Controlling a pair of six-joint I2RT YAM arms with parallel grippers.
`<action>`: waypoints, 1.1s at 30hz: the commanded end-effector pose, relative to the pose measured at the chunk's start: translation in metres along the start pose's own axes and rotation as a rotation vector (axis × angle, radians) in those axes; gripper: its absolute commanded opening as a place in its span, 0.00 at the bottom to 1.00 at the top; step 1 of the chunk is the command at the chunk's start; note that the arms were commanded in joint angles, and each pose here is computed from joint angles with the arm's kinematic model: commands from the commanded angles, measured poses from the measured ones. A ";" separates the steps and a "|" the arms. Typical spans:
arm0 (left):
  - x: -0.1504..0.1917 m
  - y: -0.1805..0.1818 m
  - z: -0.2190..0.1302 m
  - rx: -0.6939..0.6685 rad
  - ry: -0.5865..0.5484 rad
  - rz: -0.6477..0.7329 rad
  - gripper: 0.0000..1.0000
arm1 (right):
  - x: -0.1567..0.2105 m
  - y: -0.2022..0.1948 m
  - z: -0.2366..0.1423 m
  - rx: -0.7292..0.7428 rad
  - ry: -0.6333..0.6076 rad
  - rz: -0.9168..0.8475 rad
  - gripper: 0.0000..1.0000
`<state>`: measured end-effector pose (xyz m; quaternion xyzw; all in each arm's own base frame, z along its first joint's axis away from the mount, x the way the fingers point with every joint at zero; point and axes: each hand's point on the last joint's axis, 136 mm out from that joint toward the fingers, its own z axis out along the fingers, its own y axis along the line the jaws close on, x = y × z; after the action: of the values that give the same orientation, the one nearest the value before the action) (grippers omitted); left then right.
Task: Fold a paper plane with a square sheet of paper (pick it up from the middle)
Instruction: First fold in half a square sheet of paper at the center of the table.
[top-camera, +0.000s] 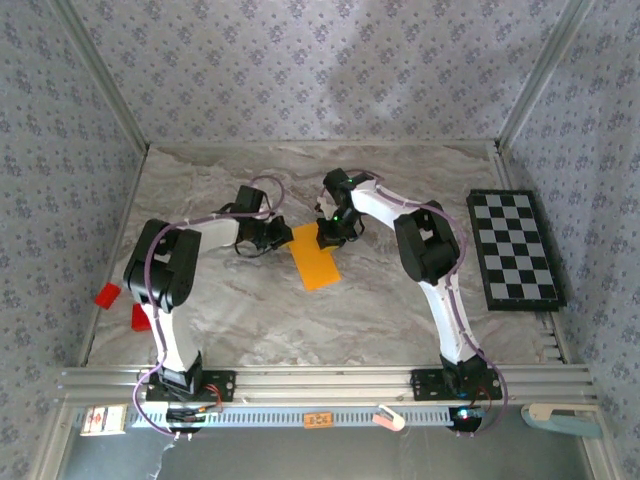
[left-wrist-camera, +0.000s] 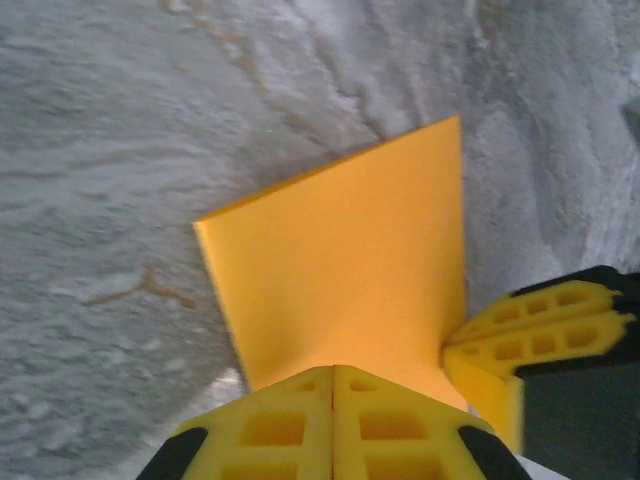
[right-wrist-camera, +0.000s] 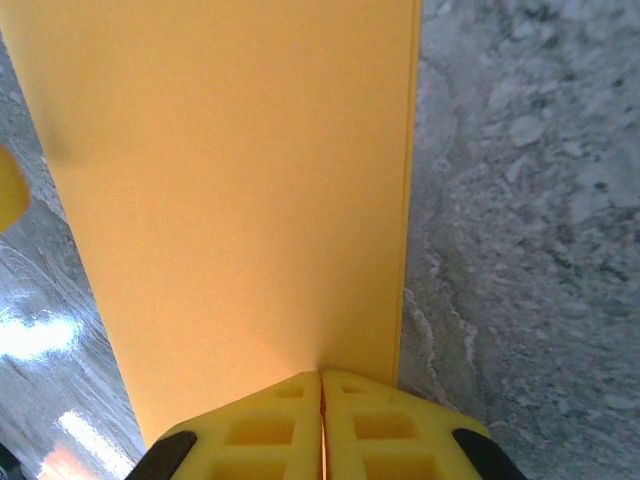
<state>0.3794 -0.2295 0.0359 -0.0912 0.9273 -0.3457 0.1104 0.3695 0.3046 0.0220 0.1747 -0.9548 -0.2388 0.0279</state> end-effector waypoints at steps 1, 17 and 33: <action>0.001 0.004 0.007 0.008 0.033 -0.016 0.07 | -0.011 -0.001 -0.009 -0.023 -0.023 -0.025 0.10; 0.012 0.036 0.018 -0.110 0.072 -0.095 0.04 | -0.017 0.070 -0.007 -0.243 -0.155 0.171 0.07; 0.016 0.046 0.019 -0.145 0.076 -0.137 0.04 | 0.013 0.072 0.041 -0.249 -0.005 0.197 0.00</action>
<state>0.3810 -0.2253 0.0207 -0.1196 0.9304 -0.3360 0.0842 0.3430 0.3788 0.0302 0.0782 -0.9310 -0.3548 0.0363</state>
